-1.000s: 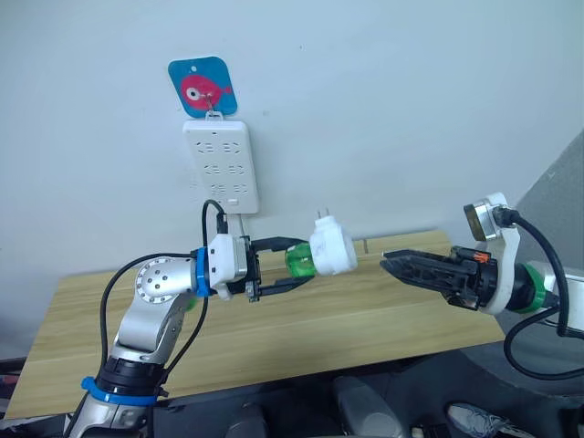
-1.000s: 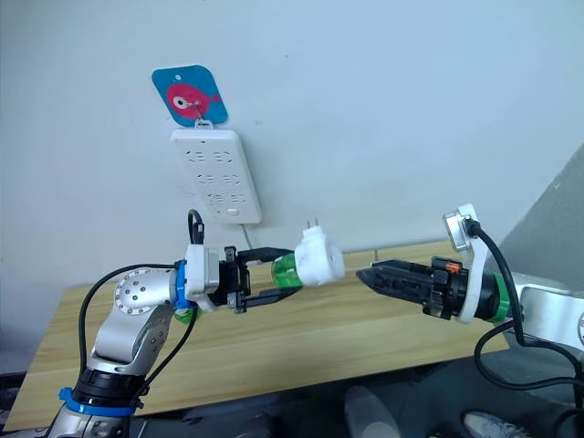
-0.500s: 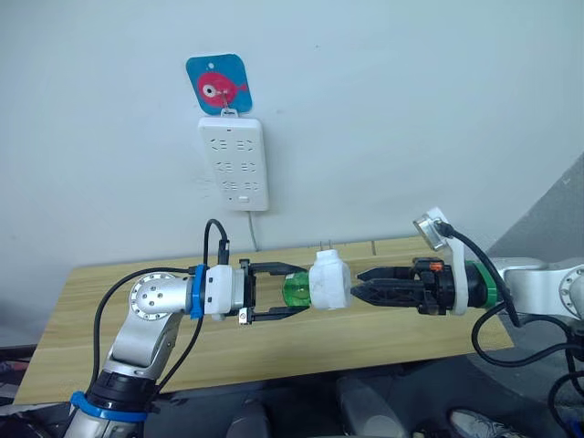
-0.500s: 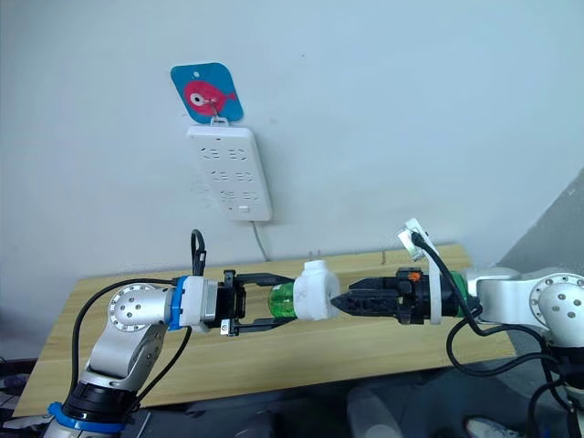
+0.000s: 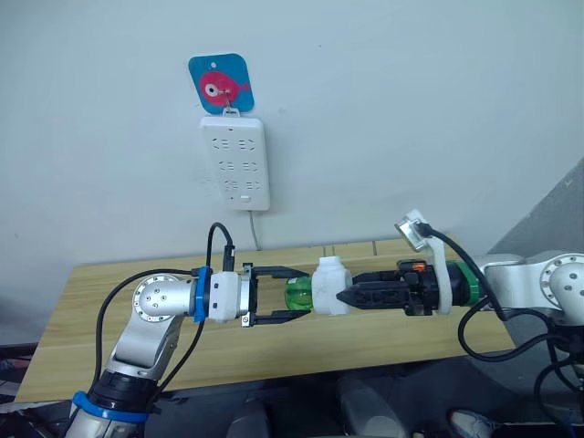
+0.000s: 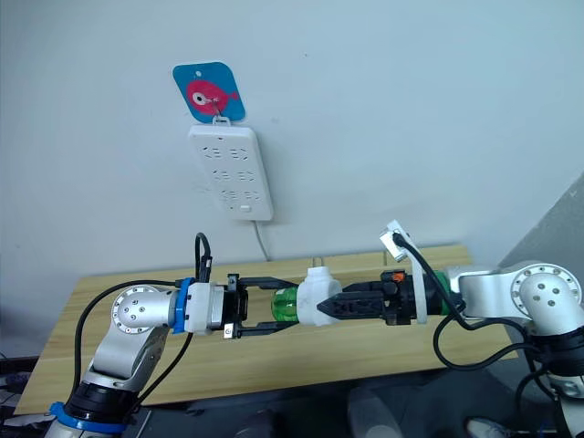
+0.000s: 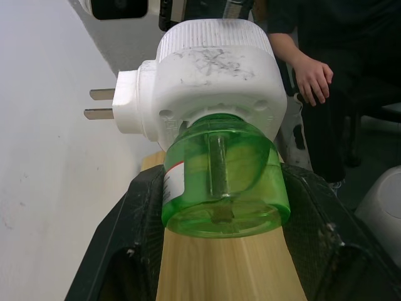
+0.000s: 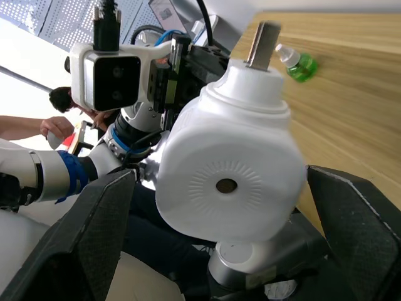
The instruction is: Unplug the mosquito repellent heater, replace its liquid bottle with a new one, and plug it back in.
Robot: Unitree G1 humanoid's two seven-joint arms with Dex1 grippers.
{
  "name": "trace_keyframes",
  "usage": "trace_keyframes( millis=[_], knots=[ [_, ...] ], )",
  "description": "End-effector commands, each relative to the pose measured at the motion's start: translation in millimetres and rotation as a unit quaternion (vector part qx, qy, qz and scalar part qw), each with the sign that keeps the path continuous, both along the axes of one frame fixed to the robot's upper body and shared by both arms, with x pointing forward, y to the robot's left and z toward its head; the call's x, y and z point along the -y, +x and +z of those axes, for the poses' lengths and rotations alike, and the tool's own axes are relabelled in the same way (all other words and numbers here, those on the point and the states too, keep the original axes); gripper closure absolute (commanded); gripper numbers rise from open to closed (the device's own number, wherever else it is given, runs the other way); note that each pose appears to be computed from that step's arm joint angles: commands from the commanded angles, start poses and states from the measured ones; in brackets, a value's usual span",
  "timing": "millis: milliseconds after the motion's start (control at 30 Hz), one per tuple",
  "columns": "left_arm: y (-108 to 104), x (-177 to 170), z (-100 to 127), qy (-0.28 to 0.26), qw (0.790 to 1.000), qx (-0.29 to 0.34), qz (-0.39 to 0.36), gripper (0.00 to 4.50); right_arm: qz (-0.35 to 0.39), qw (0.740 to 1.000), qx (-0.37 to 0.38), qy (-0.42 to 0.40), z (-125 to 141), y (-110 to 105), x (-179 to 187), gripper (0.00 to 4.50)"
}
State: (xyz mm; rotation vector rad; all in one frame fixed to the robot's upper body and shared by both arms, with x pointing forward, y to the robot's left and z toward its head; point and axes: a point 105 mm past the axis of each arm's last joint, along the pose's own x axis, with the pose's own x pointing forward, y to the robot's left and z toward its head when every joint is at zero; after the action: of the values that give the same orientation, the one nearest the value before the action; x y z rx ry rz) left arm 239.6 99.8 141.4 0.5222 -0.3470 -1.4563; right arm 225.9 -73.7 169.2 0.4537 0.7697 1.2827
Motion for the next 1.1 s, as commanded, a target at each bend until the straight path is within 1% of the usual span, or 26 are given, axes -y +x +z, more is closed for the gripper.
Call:
trace_keyframes(
  millis=[33, 200, 333, 433, 500, 533, 600, 733, 767, 833, 867, 933, 967, 1000, 1033, 1100],
  knots=[
    [-1, 3, 10, -0.007, 1.0, 0.026, -0.007, 2.26, 0.005, 1.0, 0.001, 0.007, 4, -1, -4, 0.0],
    [-1, 4, 11, -0.007, 0.999, 0.03, -0.009, 2.26, -0.005, 1.0, -0.014, 0.019, 2, 3, -6, 0.0],
    [-2, 7, 12, -0.008, 0.999, 0.034, -0.011, 2.26, -0.002, 0.999, -0.024, 0.039, 6, 4, -10, 0.0],
    [-2, 8, 13, -0.009, 0.999, 0.036, -0.011, 2.26, 0.004, 0.999, -0.026, 0.041, 5, 2, -12, 0.58],
    [-1, 9, 14, -0.011, 0.999, 0.039, -0.011, 2.26, 0.004, 0.999, -0.028, 0.041, 5, 2, -14, 1.28],
    [-1, 10, 14, -0.012, 0.999, 0.039, -0.009, 2.26, 0.005, 0.999, -0.028, 0.041, 5, 2, -14, 1.48],
    [-2, 11, 15, -0.012, 0.999, 0.045, -0.01, 2.26, 0.006, 0.999, -0.028, 0.042, 5, 2, -16, 1.49],
    [-1, 12, 16, -0.018, 0.999, 0.03, -0.006, 2.26, 0.009, 0.999, -0.026, 0.045, 6, 1, -17, 1.49],
    [-3, 12, 16, -0.013, 1.0, 0.016, -0.015, 2.26, 0.011, 0.999, -0.023, 0.045, 7, 1, -18, 1.49],
    [-5, 9, 13, -0.002, 0.999, -0.044, -0.021, 2.26, 0.015, 0.999, -0.015, 0.045, 8, 0, -18, 1.49],
    [0, 6, 11, 0.01, 0.992, -0.125, -0.009, 2.26, 0.02, 0.999, -0.005, 0.044, 9, 0, -18, 1.49],
    [4, 1, 9, 0.03, 0.971, -0.237, 0.009, 2.26, 0.029, 0.999, 0.01, 0.044, 11, -2, -18, 1.49],
    [5, -2, 9, 0.041, 0.959, -0.28, 0.012, 2.26, 0.036, 0.998, 0.021, 0.045, 12, -3, -18, 1.49],
    [7, -8, 7, 0.057, 0.94, -0.335, 0.013, 2.26, 0.045, 0.997, 0.035, 0.043, 14, -5, -17, 1.49],
    [8, -12, 8, 0.068, 0.925, -0.375, 0.015, 2.26, 0.052, 0.997, 0.044, 0.042, 14, -6, -17, 1.49],
    [9, -16, 13, 0.076, 0.907, -0.414, 0.01, 2.26, 0.063, 0.996, 0.057, 0.042, 14, -8, -16, 1.49]
  ],
)
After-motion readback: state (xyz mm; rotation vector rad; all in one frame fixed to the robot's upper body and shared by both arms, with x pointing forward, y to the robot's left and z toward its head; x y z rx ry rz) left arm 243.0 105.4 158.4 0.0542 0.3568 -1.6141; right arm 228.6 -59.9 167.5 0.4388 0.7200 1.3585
